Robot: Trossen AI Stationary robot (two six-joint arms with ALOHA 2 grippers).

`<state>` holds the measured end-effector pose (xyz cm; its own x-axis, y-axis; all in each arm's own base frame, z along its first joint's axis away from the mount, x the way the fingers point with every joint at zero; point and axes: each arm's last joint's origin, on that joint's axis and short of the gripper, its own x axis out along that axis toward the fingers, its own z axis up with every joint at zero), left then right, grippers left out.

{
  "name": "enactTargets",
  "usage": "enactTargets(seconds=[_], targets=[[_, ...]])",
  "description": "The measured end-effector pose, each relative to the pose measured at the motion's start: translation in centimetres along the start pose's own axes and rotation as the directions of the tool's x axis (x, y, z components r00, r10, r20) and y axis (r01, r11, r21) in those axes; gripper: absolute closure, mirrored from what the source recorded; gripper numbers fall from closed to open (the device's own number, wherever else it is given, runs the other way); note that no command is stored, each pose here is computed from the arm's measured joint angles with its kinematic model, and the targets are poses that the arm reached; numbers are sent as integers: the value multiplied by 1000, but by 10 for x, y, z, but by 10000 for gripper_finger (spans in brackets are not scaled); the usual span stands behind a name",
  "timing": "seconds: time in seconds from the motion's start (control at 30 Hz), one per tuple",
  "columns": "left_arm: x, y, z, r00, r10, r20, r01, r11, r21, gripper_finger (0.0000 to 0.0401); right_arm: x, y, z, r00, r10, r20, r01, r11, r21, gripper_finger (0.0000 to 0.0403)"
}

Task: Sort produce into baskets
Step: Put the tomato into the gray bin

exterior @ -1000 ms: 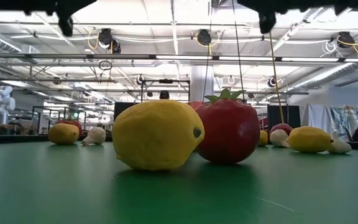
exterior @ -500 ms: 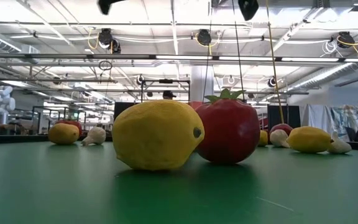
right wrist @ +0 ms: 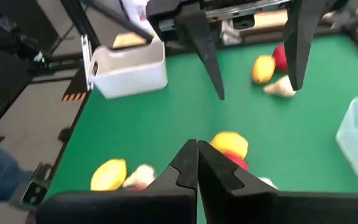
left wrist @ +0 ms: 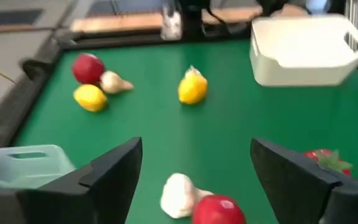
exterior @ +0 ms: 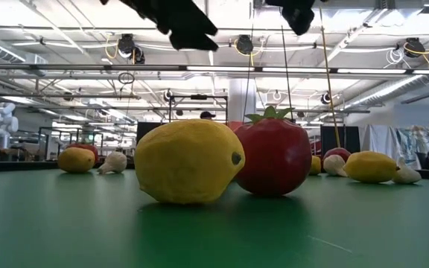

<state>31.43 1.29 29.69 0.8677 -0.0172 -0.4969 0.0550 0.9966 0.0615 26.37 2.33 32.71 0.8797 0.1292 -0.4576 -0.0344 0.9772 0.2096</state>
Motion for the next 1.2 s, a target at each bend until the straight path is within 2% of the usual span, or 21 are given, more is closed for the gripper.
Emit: enactTargets(seconds=[0.13, 0.27, 0.47, 0.6, 0.77, 0.9, 1.2], targets=[[14, -4, -4, 999, -16, -33, 14, 998, -59, 81, 0, 7, -6, 999, 14, -51, -13, 1000, 23, 403], [26, -10, -14, 993, -38, -113, 34, 999, -35, 80, 0, 12, -11, 996, 22, -87, -21, 1000, 20, 403], [50, -25, -38, 959, -80, -273, 75, 997, -29, 80, 3, 14, -14, 993, 17, -114, -16, 1000, 12, 403], [65, -37, -48, 946, -104, -306, 105, 994, -15, 81, 12, 12, -19, 987, 11, -160, -9, 1000, 10, 403], [77, -42, -53, 948, -38, -315, 39, 999, -4, 81, 28, 13, -28, 974, 9, -228, -10, 1000, -4, 401], [84, -43, -61, 936, 41, -348, -30, 999, 36, 81, 39, 16, -34, 966, 11, -257, -28, 998, -60, 380], [96, -46, -74, 917, 38, -398, -23, 999, 41, 82, 46, 14, -37, 961, 1, -277, -19, 998, -60, 311]])
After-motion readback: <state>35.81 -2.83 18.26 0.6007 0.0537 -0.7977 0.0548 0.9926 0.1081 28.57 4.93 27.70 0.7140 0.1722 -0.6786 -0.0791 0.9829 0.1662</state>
